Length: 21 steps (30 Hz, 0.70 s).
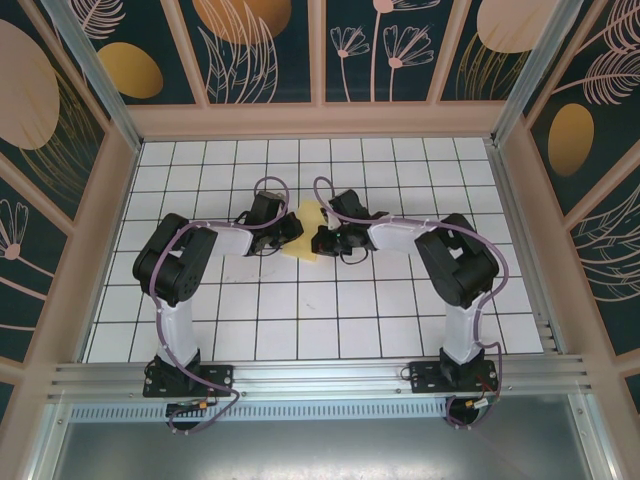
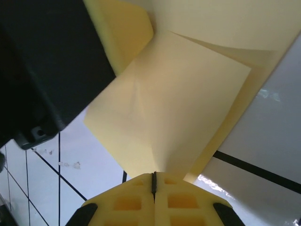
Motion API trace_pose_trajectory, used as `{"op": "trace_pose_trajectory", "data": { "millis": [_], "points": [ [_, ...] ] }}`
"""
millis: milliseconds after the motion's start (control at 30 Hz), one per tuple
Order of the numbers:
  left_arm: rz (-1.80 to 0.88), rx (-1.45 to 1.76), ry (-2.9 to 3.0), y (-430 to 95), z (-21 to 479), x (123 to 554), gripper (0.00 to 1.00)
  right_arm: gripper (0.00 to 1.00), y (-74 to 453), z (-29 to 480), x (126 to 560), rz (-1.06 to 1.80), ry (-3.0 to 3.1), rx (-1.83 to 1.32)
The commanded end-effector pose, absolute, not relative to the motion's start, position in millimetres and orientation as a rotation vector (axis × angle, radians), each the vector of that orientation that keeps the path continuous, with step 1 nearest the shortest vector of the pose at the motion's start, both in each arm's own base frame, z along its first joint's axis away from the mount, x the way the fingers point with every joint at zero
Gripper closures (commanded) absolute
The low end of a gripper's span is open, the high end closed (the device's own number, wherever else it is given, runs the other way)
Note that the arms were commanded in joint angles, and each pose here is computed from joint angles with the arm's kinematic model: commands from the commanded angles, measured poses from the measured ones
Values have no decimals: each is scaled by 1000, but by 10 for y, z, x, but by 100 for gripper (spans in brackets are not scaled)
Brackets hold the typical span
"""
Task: Fold a paper plane with a square sheet of paper (pick it up from the middle)
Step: Fold the triangle a second time at the center of the table.
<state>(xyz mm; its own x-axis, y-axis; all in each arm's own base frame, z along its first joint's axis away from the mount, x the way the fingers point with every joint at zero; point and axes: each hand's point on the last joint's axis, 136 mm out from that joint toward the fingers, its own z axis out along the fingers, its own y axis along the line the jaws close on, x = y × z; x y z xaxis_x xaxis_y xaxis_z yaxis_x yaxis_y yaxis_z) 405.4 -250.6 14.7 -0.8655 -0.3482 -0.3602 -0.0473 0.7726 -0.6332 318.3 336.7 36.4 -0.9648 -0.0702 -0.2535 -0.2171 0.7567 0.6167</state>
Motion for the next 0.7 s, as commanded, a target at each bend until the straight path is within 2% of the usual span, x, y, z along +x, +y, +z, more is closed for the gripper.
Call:
{"op": "trace_pose_trajectory", "data": {
  "millis": [0,233,467,667],
  "points": [
    [-742,-380,2702,-2299,-328,3692,92,94,3438,291,3171,1008,2763,-233],
    [-788,-332,2660,-2373,-98,3777,89,94,3338,64,3028,956,2842,-230],
    [-1016,-237,2530,-2613,487,3823,83,95,3214,-90,2998,857,2894,-189],
    [-1163,-287,2515,-2706,479,3595,84,96,3207,-118,3002,851,2900,-169]
  ]
}}
